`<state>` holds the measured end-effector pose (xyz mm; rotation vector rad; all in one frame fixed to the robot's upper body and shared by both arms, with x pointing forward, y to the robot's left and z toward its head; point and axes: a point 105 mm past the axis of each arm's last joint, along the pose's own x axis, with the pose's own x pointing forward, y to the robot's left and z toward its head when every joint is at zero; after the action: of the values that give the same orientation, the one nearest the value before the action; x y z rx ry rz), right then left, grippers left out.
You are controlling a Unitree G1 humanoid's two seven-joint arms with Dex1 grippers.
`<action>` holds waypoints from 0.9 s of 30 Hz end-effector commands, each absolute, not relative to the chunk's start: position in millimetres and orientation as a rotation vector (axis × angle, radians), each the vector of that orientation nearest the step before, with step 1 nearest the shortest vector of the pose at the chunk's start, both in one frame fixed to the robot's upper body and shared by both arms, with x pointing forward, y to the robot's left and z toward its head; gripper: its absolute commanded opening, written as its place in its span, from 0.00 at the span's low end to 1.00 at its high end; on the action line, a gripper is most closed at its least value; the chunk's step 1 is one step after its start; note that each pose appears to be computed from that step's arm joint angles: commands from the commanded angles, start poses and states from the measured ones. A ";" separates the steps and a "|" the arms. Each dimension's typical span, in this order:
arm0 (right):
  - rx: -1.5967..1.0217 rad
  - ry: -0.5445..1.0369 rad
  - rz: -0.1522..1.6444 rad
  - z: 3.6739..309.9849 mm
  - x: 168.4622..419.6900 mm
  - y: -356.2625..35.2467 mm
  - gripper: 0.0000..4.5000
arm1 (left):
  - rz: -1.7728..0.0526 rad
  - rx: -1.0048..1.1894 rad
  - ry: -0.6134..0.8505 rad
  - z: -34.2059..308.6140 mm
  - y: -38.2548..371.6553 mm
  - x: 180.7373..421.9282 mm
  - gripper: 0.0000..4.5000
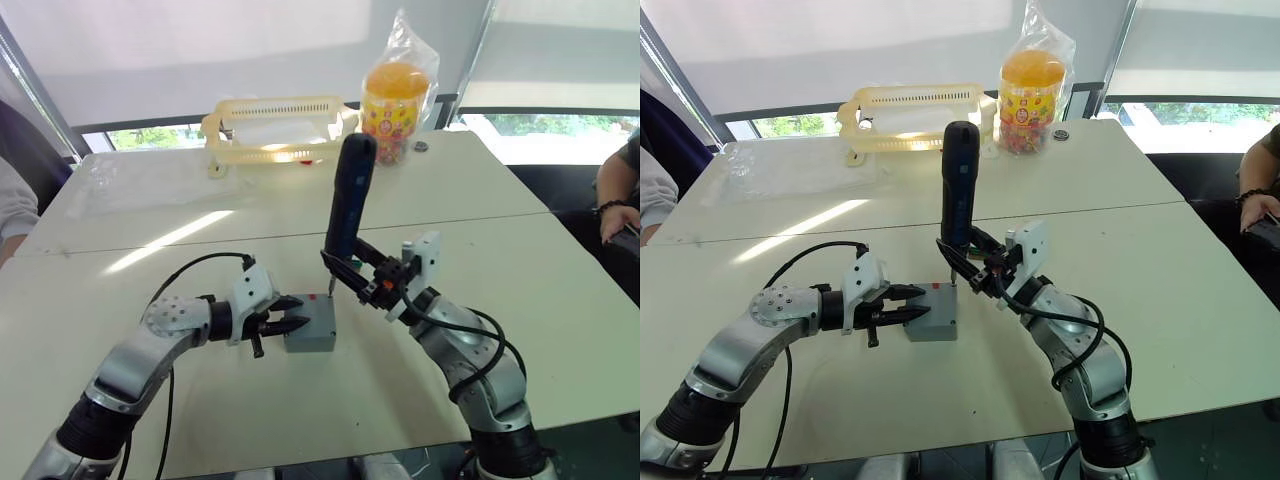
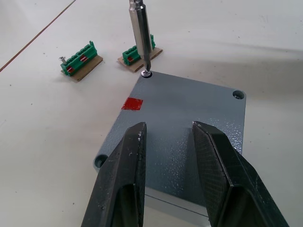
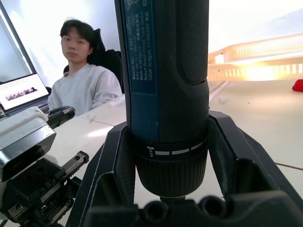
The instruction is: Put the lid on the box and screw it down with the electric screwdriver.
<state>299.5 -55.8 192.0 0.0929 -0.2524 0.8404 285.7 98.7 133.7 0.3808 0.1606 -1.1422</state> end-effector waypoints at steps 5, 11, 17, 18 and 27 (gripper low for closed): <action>0.084 -0.325 0.854 204.3 294.9 -52.8 0.39 | -1.107 0.398 0.235 117.1 105.5 287.8 0.34; 0.064 -0.309 0.845 199.2 296.5 -56.2 0.39 | -1.104 0.399 0.233 117.2 105.9 288.4 0.34; 0.113 -0.367 0.868 218.7 290.5 -54.9 0.39 | -1.106 0.400 0.234 117.0 106.1 288.1 0.34; 0.121 -0.376 0.871 221.9 289.4 -54.3 0.39 | -1.106 0.401 0.233 116.9 106.2 288.0 0.34; 0.116 -0.385 0.863 225.6 289.3 -54.7 0.39 | -1.111 0.400 0.228 116.9 103.9 287.6 0.34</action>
<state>300.7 -56.5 199.1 0.1252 -0.2705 0.8350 286.8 98.9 133.7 0.3812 0.1563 -1.1343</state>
